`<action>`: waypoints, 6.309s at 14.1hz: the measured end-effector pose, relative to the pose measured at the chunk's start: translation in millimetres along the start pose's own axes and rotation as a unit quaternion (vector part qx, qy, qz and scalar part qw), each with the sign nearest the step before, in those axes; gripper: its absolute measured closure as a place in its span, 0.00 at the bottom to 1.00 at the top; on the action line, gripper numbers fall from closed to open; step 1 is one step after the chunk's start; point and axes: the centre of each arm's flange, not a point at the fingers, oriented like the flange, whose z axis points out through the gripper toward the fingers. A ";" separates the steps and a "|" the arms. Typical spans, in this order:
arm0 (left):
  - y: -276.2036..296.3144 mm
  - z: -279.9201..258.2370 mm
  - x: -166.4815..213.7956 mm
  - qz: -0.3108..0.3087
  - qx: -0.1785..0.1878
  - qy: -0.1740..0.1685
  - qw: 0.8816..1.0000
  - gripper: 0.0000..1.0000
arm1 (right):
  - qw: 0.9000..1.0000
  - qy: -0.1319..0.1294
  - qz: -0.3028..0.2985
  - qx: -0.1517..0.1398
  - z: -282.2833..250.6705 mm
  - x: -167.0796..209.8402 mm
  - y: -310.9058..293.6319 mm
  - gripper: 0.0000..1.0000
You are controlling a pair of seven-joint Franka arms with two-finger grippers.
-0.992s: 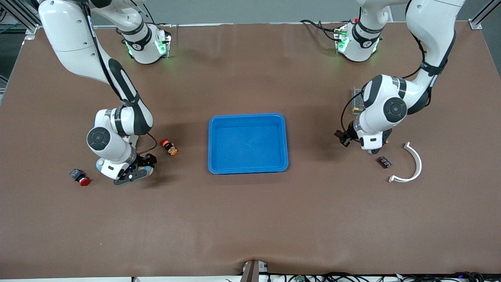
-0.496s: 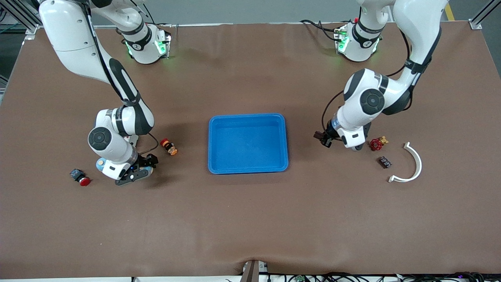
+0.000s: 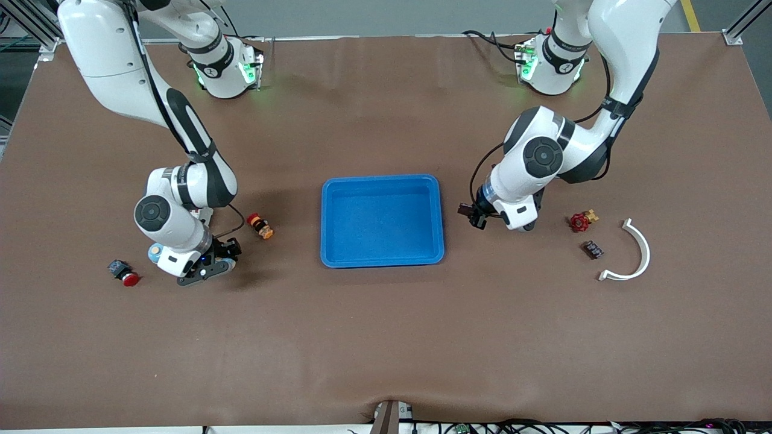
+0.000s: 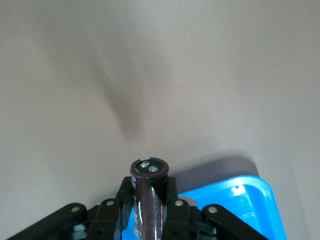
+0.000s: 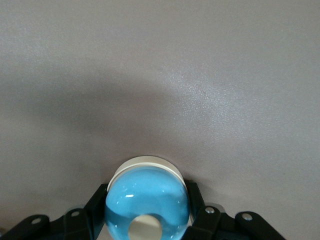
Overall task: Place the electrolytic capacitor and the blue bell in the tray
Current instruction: 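Drop the capacitor in the tray while the right gripper carries the bell, then set the bell in the tray while the left gripper reaches the capacitor, then grip the second capacitor with the left gripper while the right gripper returns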
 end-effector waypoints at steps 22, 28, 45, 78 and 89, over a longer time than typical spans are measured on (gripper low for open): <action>7.9 120.4 -106.4 -0.134 0.080 -0.024 0.988 0.54 | 0.956 -0.062 0.286 0.014 -113.1 55.0 -276.6 0.33; 26.6 83.8 -100.1 -0.136 0.065 -0.018 0.988 0.00 | 0.950 -0.038 0.308 0.022 -79.2 36.0 -320.1 0.33; 69.7 -13.5 76.2 -0.024 0.074 0.057 0.995 0.00 | 0.954 -0.030 0.298 0.021 -23.0 -7.1 -378.5 0.33; -10.9 50.8 312.4 0.200 0.137 0.123 0.962 0.15 | 0.999 -0.050 -0.017 -0.006 -239.3 9.2 -14.6 0.00; -7.9 50.9 302.0 0.209 0.126 0.118 0.963 0.66 | 0.987 -0.034 -0.160 -0.003 -180.5 -24.6 114.9 0.00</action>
